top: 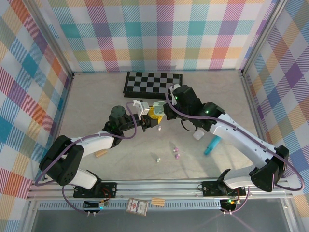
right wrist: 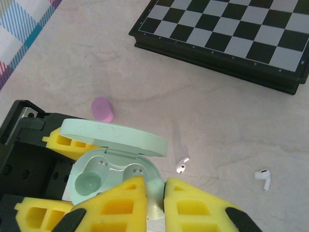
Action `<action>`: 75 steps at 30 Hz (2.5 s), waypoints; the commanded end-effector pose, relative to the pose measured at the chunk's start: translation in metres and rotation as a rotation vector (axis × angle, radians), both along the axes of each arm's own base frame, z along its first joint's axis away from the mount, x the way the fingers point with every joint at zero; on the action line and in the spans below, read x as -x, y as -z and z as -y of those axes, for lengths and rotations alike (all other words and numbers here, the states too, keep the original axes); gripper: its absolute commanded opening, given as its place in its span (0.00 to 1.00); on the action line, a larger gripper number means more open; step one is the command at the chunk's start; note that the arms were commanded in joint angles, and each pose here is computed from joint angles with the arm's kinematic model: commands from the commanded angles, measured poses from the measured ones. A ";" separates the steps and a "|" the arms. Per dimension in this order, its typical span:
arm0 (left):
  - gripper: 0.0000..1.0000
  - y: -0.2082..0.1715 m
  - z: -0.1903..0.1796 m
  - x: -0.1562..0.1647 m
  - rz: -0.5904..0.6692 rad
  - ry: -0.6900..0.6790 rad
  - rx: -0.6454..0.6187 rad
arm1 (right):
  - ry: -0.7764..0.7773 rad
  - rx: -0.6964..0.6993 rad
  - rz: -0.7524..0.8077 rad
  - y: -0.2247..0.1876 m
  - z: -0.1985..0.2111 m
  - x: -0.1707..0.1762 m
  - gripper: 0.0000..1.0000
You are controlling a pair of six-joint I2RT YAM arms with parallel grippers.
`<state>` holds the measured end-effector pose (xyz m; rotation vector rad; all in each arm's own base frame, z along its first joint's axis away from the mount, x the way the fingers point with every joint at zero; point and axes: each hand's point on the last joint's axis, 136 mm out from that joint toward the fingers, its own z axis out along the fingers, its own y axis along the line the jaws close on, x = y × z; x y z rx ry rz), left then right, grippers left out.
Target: Insert the wireless bluetooth earbuds into the charging case
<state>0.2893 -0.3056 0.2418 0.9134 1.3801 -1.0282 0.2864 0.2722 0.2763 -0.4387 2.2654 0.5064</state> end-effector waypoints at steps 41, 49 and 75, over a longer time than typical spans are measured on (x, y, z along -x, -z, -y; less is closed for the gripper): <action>0.29 -0.023 0.001 -0.002 0.028 0.014 0.029 | -0.146 0.188 0.076 0.010 -0.028 0.002 0.20; 0.29 -0.024 0.000 0.002 0.032 0.022 0.029 | -0.119 0.174 0.062 0.008 -0.026 0.002 0.25; 0.29 -0.027 0.002 0.008 0.038 0.067 0.068 | -0.023 -0.127 -0.051 -0.008 -0.013 -0.003 0.45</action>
